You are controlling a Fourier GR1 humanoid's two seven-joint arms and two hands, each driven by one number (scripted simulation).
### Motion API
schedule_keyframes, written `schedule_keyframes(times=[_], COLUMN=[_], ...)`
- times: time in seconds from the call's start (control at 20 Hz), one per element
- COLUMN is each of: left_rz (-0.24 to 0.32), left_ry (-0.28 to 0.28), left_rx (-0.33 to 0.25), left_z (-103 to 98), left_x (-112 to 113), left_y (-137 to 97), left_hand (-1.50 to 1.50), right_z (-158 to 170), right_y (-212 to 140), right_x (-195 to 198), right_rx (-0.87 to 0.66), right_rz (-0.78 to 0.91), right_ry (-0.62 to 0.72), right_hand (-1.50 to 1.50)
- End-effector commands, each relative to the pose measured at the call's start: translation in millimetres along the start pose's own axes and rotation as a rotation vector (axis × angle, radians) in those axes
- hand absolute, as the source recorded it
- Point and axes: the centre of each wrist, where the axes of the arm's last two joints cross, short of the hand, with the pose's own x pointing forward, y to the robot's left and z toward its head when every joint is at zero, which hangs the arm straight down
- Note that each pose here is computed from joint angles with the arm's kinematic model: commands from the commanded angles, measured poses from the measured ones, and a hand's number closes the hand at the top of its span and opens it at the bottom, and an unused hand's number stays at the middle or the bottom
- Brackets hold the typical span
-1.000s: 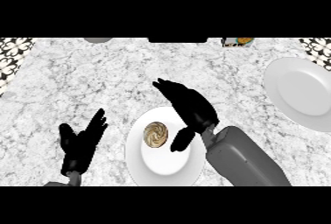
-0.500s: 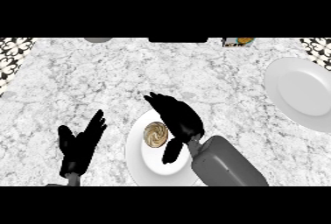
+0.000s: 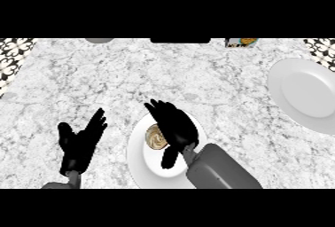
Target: Pick the cupcake from the plate and place it in the plate
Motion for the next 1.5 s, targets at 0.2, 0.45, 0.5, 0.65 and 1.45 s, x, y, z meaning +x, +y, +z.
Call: schedule_keyframes(times=[0.2, 0.45, 0.5, 0.65, 1.45], left_rz=[-0.015, 0.026, 0.005, -0.012, -0.019], left_ry=[0.002, 0.007, -0.003, -0.011, -0.010], left_rx=[-0.014, -0.017, -0.001, -0.023, 0.003], left_z=[-3, -10, 11, 3, 5], left_x=[-6, 6, 0, 6, 1], left_y=[2, 15, -6, -12, -2], left_hand=[0.00, 0.00, 0.00, 0.00, 0.00], right_z=[-15, -27, -14, -31, -29], right_y=[-1, 13, 31, 31, 25], right_x=[7, -11, -10, -16, -11], right_rx=[-0.004, 0.033, 0.065, 0.072, -0.248], right_rz=[0.050, 0.059, 0.063, 0.083, 0.113], right_ry=[0.049, 0.052, 0.053, 0.069, -0.185], right_hand=[-1.50, -1.50, -1.50, -1.50, 1.50])
